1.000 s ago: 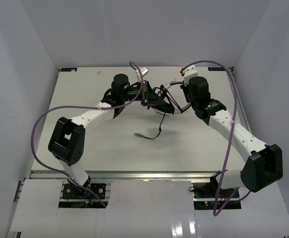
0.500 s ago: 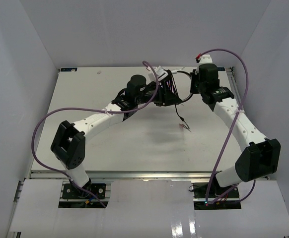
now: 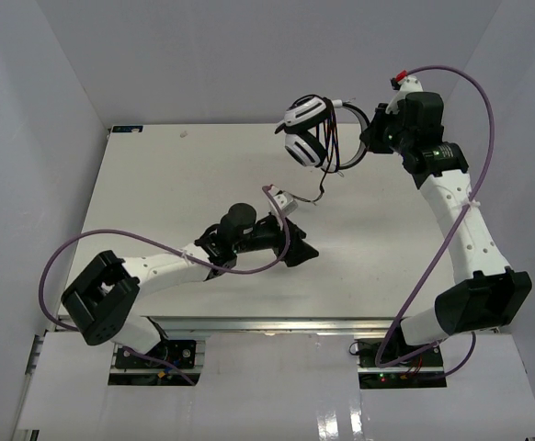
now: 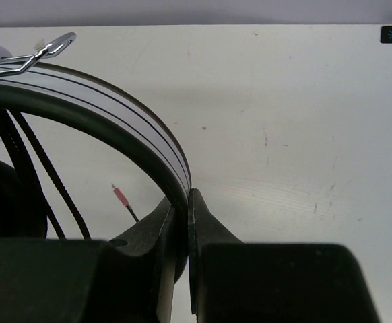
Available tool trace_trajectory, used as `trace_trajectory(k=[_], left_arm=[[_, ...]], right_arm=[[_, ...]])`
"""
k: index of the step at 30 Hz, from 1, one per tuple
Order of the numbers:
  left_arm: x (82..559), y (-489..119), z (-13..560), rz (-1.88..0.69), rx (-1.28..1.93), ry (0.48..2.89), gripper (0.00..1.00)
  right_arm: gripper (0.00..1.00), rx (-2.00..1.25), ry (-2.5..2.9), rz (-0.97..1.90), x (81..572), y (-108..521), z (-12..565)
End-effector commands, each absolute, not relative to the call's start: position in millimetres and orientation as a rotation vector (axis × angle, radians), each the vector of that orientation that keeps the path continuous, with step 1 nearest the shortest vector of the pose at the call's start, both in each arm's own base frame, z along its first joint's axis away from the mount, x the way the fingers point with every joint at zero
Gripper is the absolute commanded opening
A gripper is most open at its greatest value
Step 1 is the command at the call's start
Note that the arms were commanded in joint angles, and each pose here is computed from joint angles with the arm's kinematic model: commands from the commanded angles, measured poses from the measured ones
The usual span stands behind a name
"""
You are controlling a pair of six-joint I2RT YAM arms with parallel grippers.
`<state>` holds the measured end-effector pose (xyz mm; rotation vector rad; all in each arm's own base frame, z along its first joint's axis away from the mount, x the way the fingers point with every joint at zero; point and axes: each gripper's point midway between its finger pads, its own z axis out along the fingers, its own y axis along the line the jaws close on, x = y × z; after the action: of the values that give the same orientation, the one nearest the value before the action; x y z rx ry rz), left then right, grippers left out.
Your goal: Wrap the headphones
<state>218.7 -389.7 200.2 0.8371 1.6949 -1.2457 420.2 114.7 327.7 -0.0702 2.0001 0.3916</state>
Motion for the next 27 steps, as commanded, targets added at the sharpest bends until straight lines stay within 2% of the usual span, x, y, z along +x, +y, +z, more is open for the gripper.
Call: trace_trajectory(k=[1, 5, 7, 12, 22, 27], left_arm=[[243, -375, 202, -0.985, 0.844, 1.473, 0.83], [259, -372, 184, -0.883, 0.824, 1.393, 0.88], [272, -381, 181, -0.856, 0.793, 1.381, 0.98], [297, -397, 182, -0.795, 0.695, 1.359, 0.98], [281, -433, 200, -0.909, 0.805, 1.254, 0.97], [294, -437, 196, -0.832, 0.839, 1.286, 0.97]], right_arm=[[0.08, -0.113, 1.807, 0.575, 399, 131, 409], [0.08, -0.152, 1.784, 0.608, 389, 132, 418], [0.08, -0.159, 1.781, 0.644, 385, 134, 420], [0.08, -0.186, 1.783, 0.681, 376, 137, 418], [0.08, -0.243, 1.81, 0.737, 367, 146, 408], [0.08, -0.267, 1.815, 0.762, 364, 150, 405]])
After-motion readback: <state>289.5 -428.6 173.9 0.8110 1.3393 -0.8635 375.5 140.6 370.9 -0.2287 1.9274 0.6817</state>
